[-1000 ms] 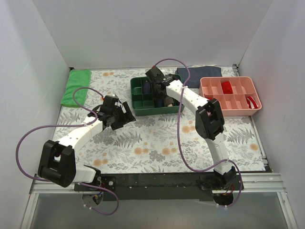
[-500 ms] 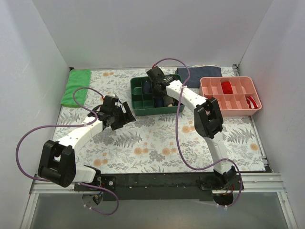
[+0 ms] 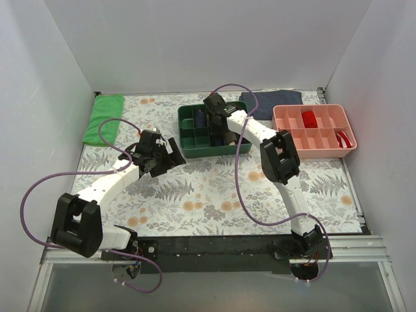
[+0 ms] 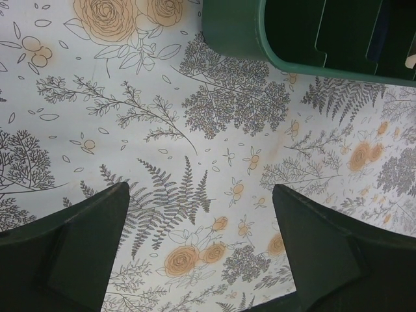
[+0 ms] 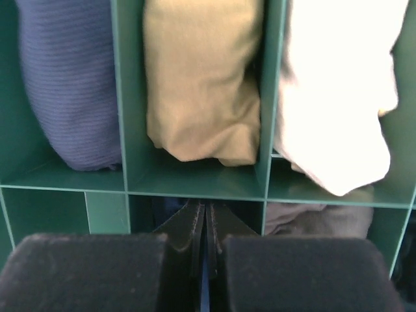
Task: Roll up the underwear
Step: Place the underwear in the storage box, then reset both arms
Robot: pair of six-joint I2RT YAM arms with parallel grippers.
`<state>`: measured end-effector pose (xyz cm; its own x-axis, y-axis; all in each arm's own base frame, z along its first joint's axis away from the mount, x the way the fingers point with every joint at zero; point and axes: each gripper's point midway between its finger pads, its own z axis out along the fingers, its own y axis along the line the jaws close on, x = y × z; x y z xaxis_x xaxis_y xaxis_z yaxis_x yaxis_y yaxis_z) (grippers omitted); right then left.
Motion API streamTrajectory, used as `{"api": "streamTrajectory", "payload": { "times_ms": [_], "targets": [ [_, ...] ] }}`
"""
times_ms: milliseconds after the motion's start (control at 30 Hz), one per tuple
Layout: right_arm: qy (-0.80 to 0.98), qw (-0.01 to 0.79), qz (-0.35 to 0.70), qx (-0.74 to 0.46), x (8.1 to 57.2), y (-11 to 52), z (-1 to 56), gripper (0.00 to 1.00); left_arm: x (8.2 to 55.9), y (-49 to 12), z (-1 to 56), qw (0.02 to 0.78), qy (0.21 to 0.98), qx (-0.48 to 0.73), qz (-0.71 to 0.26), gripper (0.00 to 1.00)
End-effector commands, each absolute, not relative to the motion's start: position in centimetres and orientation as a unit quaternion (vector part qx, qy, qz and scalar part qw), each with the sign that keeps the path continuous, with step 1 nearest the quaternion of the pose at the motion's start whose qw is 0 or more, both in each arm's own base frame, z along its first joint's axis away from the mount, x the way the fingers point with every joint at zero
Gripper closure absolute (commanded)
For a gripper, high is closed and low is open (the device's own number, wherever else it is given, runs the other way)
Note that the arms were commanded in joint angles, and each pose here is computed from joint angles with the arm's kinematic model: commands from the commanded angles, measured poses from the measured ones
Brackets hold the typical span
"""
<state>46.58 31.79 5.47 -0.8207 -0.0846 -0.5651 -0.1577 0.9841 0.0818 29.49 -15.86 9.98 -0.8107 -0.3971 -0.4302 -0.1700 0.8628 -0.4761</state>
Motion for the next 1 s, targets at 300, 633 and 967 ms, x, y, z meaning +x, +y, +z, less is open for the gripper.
{"api": "streamTrajectory", "payload": {
  "times_ms": [300, 633, 967],
  "targets": [
    [0.882, 0.443, 0.125, -0.099, 46.8, 31.3, 21.1, 0.53, 31.1, -16.2, 15.9, 0.329, 0.905, -0.123, -0.240, 0.02],
    [0.867, 0.477, 0.091, -0.113, 38.7, 23.5, 23.6, 0.46, 33.3, -16.2, 22.5, 0.403, 0.876, -0.094, -0.246, 0.02],
    [0.839, 0.540, 0.037, -0.063, 30.4, 13.8, 24.7, 0.01, 33.0, -15.4, 25.9, 0.437, 0.860, -0.100, -0.246, 0.02]
  ]
}}
